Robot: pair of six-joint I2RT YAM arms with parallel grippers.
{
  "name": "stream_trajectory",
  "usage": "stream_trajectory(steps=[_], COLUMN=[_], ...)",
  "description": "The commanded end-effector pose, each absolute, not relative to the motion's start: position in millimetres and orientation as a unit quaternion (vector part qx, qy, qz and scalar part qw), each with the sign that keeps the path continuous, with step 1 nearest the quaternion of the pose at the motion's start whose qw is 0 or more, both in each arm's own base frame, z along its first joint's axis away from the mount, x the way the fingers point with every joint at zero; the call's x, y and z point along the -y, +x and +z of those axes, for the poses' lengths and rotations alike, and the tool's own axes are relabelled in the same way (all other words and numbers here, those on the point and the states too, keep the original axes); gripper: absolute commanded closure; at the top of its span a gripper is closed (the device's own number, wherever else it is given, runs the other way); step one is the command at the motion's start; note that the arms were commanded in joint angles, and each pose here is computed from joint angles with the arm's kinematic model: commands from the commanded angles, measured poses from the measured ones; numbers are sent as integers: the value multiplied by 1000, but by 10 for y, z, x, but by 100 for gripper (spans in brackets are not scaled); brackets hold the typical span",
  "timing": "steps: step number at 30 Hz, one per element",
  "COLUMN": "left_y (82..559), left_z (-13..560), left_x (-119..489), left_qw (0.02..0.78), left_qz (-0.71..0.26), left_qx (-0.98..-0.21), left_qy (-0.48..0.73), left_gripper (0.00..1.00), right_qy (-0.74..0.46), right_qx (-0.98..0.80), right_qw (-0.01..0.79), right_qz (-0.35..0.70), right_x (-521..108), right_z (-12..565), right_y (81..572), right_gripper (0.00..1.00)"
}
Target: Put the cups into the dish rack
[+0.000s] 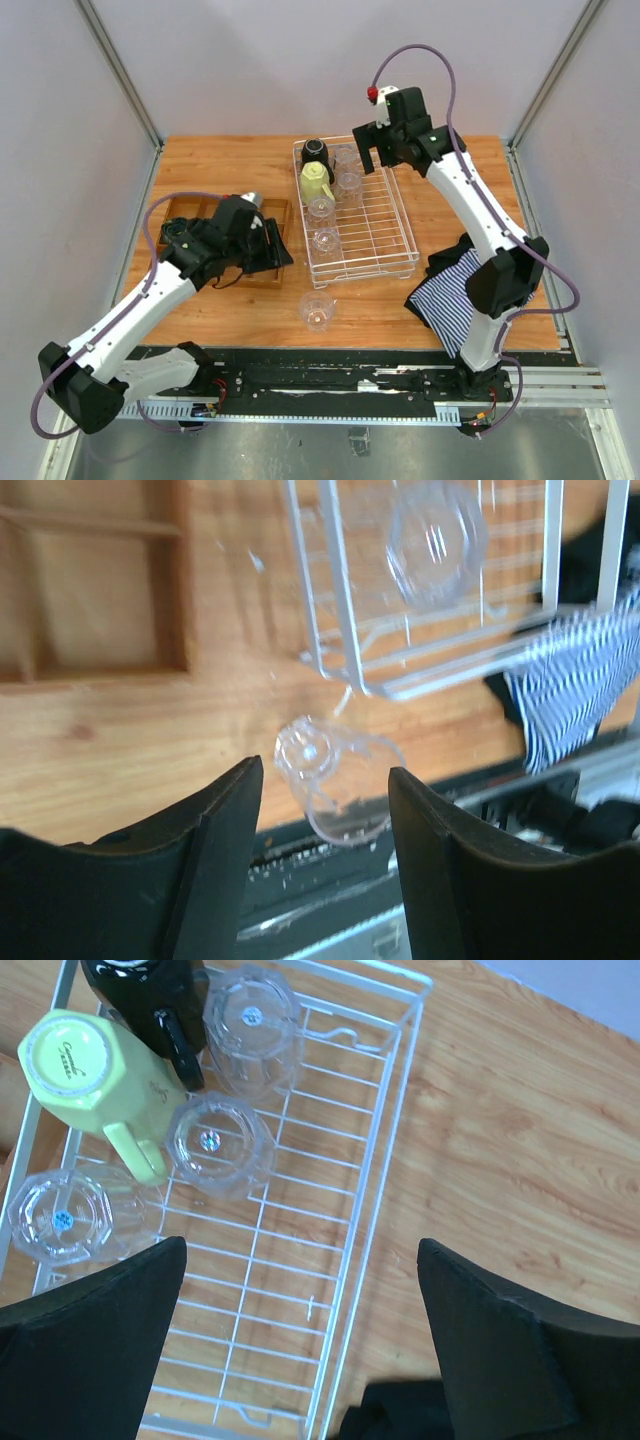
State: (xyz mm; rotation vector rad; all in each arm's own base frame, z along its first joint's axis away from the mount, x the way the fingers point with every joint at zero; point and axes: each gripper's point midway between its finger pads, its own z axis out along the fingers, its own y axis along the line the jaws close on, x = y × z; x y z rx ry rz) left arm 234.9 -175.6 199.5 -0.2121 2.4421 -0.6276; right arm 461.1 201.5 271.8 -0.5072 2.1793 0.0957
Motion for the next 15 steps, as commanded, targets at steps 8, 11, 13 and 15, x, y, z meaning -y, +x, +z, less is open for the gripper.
stream_trajectory(steps=[8,11,13,15], left_y=[1756,1699,1679,1684], left_z=[1461,1333,1250,1211], left_x=[2158,2134,2119,2120], left_qw=[269,262,259,260], left_qz=[-228,-219,-216,-215], left_qx=[-936,-940,-941,-941], left_qy=[-4,1,4,6], left_gripper=[46,46,47,47], right_qy=[-158,-151,-146,-144], right_qx=[-884,-885,-885,-885], right_qw=[436,436,438,439], right_qz=[59,56,55,52], right_x=[-1590,-1479,-1412,-1360], right_z=[2851,2832,2839,2832], right_y=[3862,3693,3597,3518], right_gripper=[1,1,1,1])
